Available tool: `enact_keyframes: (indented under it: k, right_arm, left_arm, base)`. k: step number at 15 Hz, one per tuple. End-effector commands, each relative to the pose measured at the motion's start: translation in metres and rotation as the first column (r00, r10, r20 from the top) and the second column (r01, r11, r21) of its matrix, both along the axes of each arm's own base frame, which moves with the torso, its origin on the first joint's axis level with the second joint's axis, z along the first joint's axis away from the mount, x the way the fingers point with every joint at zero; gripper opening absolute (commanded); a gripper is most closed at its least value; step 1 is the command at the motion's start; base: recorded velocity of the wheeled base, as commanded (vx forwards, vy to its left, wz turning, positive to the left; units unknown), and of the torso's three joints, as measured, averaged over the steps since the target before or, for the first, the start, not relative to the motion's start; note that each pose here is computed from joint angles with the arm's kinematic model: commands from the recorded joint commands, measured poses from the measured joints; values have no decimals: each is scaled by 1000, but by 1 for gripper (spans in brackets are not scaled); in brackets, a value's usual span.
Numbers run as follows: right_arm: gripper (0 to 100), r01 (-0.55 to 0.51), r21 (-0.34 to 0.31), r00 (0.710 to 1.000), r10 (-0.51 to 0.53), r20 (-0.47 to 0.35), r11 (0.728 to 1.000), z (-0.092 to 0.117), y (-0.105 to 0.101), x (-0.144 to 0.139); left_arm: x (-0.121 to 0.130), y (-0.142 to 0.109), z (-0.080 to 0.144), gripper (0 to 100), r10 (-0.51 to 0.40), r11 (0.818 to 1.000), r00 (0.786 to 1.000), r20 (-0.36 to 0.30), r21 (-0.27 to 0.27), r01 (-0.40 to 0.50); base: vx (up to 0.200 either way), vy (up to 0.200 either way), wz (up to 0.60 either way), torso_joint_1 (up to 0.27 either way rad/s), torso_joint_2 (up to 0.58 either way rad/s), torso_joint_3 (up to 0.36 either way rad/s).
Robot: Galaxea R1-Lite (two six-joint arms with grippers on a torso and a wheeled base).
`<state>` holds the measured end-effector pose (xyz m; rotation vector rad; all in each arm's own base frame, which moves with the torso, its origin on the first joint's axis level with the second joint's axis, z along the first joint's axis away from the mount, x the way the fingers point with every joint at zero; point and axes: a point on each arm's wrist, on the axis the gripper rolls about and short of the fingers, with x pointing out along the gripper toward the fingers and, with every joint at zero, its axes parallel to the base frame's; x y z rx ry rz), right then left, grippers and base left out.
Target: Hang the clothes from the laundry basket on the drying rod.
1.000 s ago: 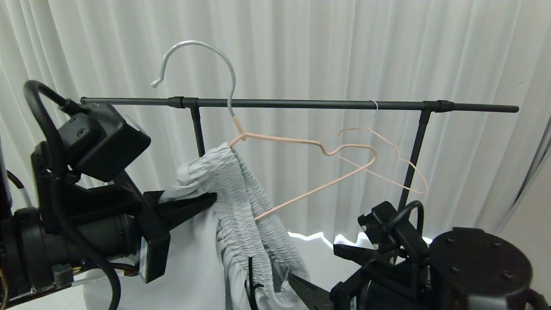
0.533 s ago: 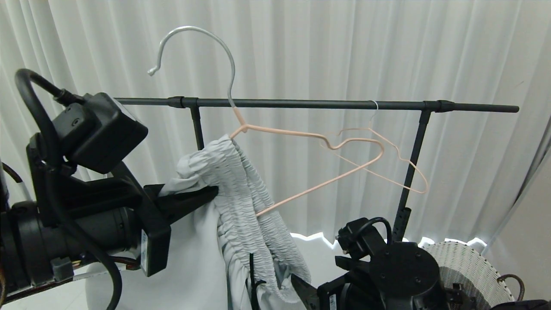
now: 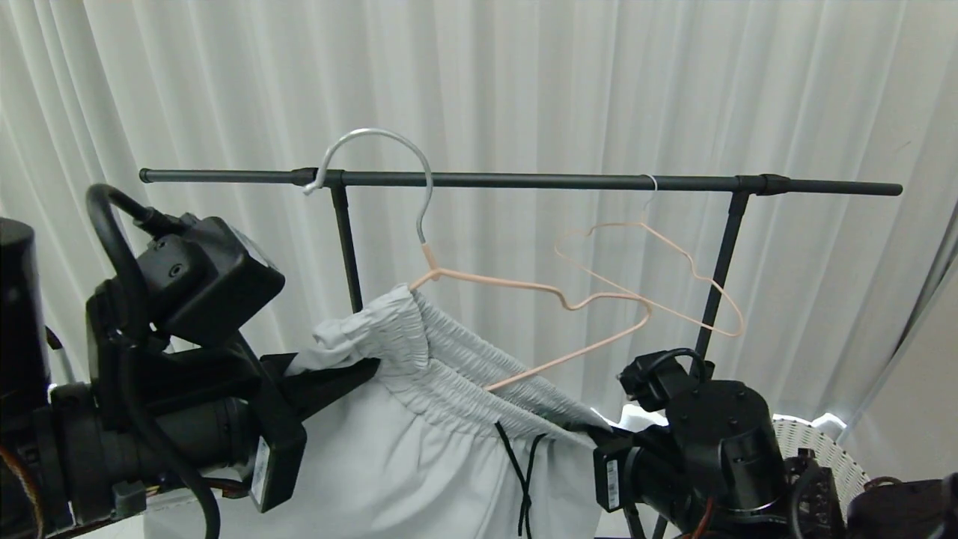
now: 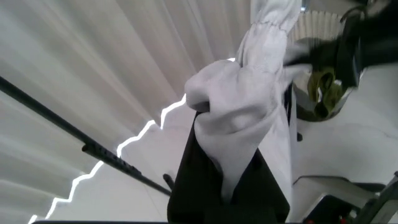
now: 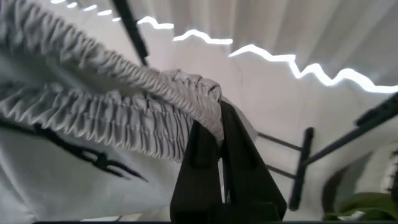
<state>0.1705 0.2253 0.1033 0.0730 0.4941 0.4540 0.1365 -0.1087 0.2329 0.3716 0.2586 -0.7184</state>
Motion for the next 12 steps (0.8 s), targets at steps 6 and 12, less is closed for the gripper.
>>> enact_keyframes:
  k: [6, 12]
  right_arm:
    - [0, 94, -10, 995, -94, 27, 996, 7, -25, 18]
    - [0, 106, -34, 994, -105, 9, 994, 2, -34, 18]
  left_arm:
    - [-12, 15, -37, 0, -8, 987, 1000, -18, 161, 11]
    - [-32, 26, -47, 0, -116, 986, 992, -41, 113, 120]
  base:
    - [0, 0, 0, 0, 0, 0]
    - [0, 0, 0, 0, 0, 0]
